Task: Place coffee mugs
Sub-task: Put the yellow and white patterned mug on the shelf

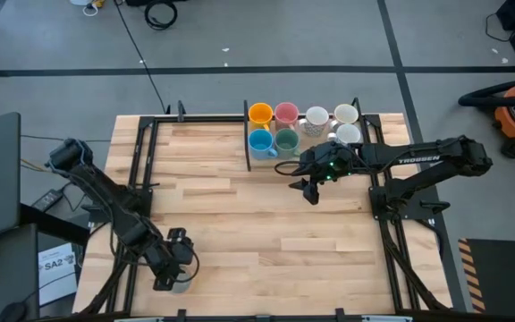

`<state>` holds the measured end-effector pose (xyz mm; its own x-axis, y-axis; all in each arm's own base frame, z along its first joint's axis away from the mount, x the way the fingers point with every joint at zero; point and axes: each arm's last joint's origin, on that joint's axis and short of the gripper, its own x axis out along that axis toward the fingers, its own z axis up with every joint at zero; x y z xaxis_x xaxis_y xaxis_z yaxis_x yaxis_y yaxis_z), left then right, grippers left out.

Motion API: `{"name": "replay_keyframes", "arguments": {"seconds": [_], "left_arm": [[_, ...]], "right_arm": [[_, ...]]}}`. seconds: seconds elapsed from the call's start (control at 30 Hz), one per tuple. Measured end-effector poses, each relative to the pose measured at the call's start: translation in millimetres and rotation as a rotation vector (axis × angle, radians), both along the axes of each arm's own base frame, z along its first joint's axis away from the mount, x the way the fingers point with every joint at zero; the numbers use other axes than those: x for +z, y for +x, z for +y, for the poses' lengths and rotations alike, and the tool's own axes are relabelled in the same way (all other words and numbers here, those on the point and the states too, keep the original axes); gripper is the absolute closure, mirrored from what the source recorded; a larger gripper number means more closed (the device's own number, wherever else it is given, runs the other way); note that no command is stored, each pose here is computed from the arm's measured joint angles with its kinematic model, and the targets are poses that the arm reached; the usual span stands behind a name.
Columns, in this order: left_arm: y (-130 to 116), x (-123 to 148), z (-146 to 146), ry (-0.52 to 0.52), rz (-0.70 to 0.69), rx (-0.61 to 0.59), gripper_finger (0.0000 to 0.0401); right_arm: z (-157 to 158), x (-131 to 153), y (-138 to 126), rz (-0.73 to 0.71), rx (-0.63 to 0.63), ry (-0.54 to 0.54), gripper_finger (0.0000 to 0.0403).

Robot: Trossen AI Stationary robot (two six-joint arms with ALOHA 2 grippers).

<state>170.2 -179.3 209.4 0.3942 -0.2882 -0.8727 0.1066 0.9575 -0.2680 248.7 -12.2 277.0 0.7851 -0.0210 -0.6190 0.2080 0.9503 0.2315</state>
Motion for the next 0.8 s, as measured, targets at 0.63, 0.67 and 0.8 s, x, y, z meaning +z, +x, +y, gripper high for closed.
{"name": "replay_keyframes", "arguments": {"seconds": [0.63,0.67,0.8], "left_arm": [[9,-2,-3,-0.038,-0.032,0.022,0.0271],[10,-2,-3,-0.039,-0.032,0.026,0.0278],[14,-2,1,-0.040,-0.030,0.049,0.0319]], "right_arm": [[0,0,0,-0.001,0.011,-0.014,0.0194],[0,0,0,-0.001,0.011,-0.014,0.0194],[0,0,0,-0.001,0.011,-0.014,0.0194]]}}
